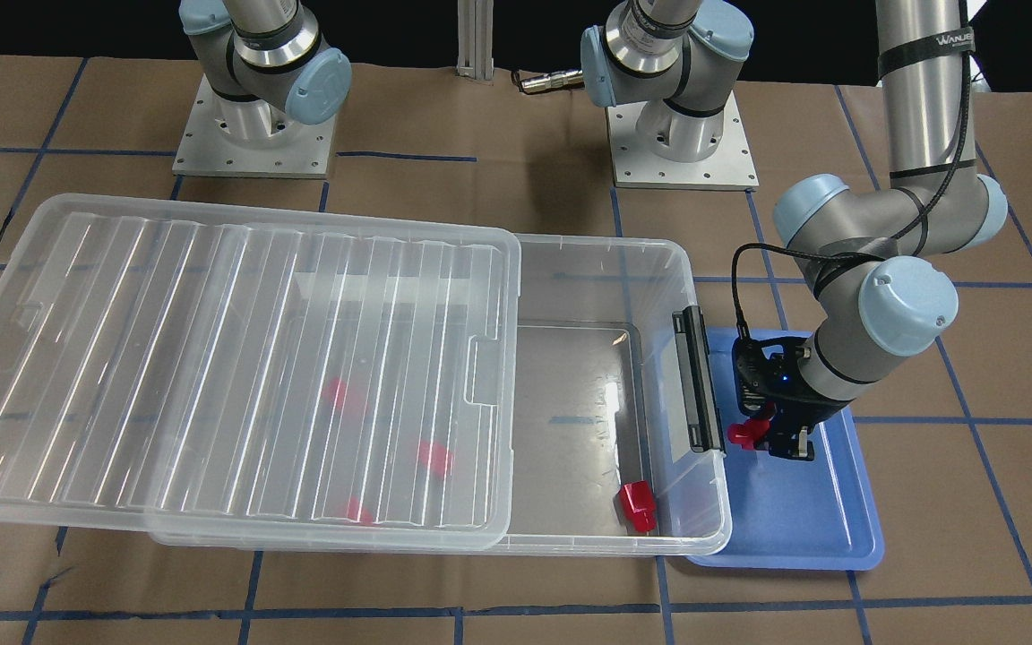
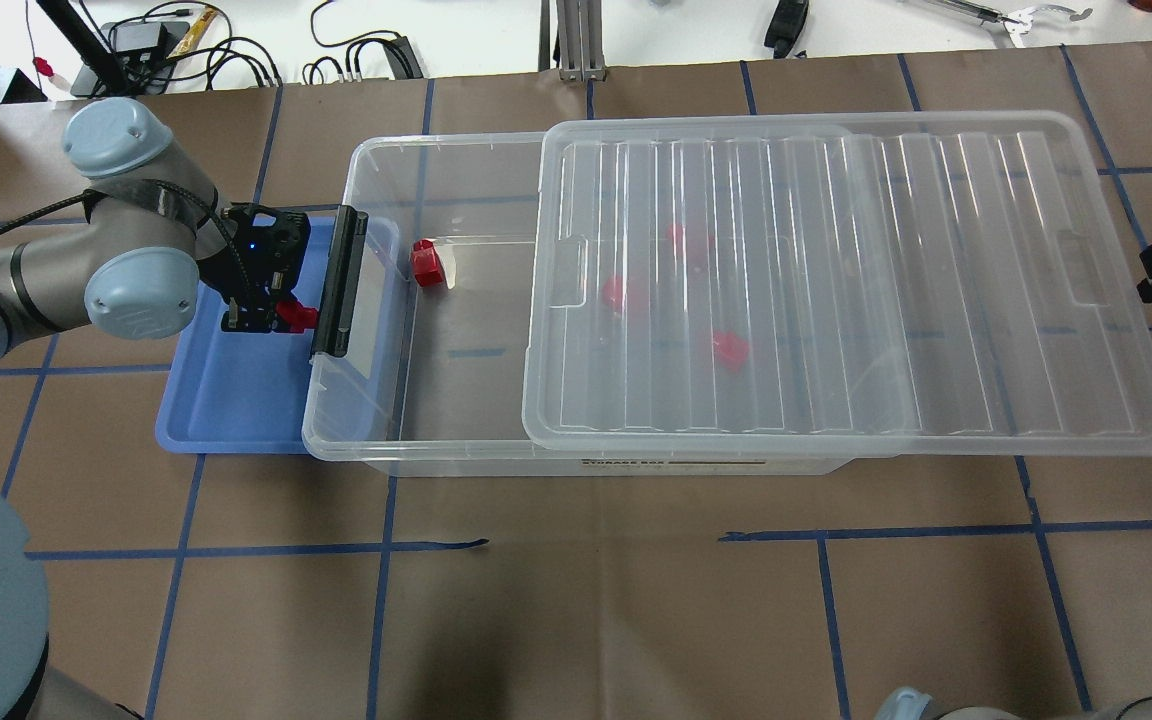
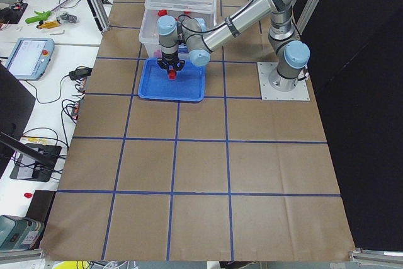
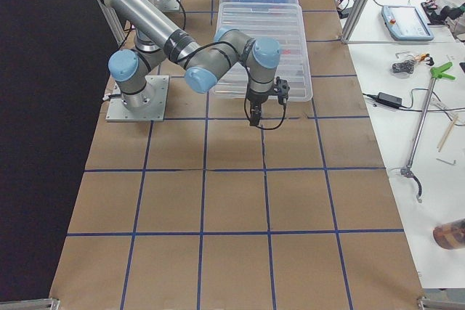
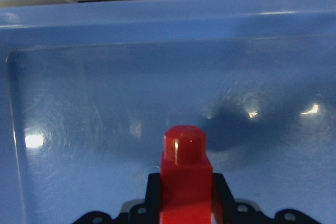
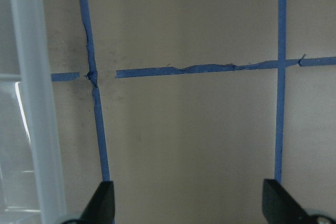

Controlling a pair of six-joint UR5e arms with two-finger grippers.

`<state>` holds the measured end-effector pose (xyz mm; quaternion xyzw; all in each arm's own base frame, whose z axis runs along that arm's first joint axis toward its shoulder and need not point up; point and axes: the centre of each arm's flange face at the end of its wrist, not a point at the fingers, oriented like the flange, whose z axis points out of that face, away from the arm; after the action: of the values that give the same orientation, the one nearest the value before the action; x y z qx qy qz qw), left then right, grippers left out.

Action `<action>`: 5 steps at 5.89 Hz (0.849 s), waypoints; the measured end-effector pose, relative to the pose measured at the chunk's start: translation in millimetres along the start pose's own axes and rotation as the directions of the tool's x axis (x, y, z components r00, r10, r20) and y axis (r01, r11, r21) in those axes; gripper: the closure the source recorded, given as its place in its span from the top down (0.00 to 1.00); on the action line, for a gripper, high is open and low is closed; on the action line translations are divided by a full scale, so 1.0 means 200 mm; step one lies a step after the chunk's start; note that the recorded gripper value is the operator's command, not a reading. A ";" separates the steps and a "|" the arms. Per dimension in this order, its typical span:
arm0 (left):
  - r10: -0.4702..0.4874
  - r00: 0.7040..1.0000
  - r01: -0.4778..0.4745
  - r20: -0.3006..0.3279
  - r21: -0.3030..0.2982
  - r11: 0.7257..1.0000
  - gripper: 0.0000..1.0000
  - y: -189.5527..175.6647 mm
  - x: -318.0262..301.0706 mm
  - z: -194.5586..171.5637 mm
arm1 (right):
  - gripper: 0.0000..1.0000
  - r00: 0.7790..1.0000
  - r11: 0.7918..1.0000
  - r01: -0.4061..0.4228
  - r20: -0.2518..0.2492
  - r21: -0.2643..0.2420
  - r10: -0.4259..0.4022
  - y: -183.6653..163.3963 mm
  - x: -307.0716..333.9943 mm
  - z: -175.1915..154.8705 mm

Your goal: Place red block in blue tray from box

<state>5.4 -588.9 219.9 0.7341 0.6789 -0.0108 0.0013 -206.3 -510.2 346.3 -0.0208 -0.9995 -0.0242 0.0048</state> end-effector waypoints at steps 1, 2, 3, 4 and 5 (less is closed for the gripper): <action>0.000 1.000 0.000 -0.002 0.001 1.000 0.90 0.00 0.00 0.02 | 1.00 1.000 1.000 0.016 0.002 0.000 -0.016 -0.01 -0.05 0.00; 0.000 1.000 0.000 -0.002 0.000 1.000 0.98 0.00 -0.01 0.02 | 1.00 0.999 0.999 0.034 0.004 -0.003 -0.034 -0.02 -0.09 0.00; -0.002 1.000 0.002 0.002 -0.003 1.000 0.98 0.01 -0.01 0.00 | 1.00 0.999 0.999 0.053 0.005 -0.007 -0.053 -0.03 -0.15 0.00; -0.006 1.000 0.006 0.005 -0.007 1.000 0.97 0.01 -0.01 -0.02 | 1.00 0.997 0.997 0.071 0.006 -0.010 -0.071 -0.04 -0.20 0.00; -0.011 1.000 0.011 0.002 -0.010 1.000 0.97 0.00 -0.01 -0.09 | 1.00 0.996 0.996 0.084 0.010 -0.016 -0.084 -0.04 -0.24 0.02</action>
<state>5.0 -589.8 238.8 0.7304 0.6830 -0.0079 0.0054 -158.6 -520.0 342.2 0.0213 -0.9992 -0.0324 -0.0009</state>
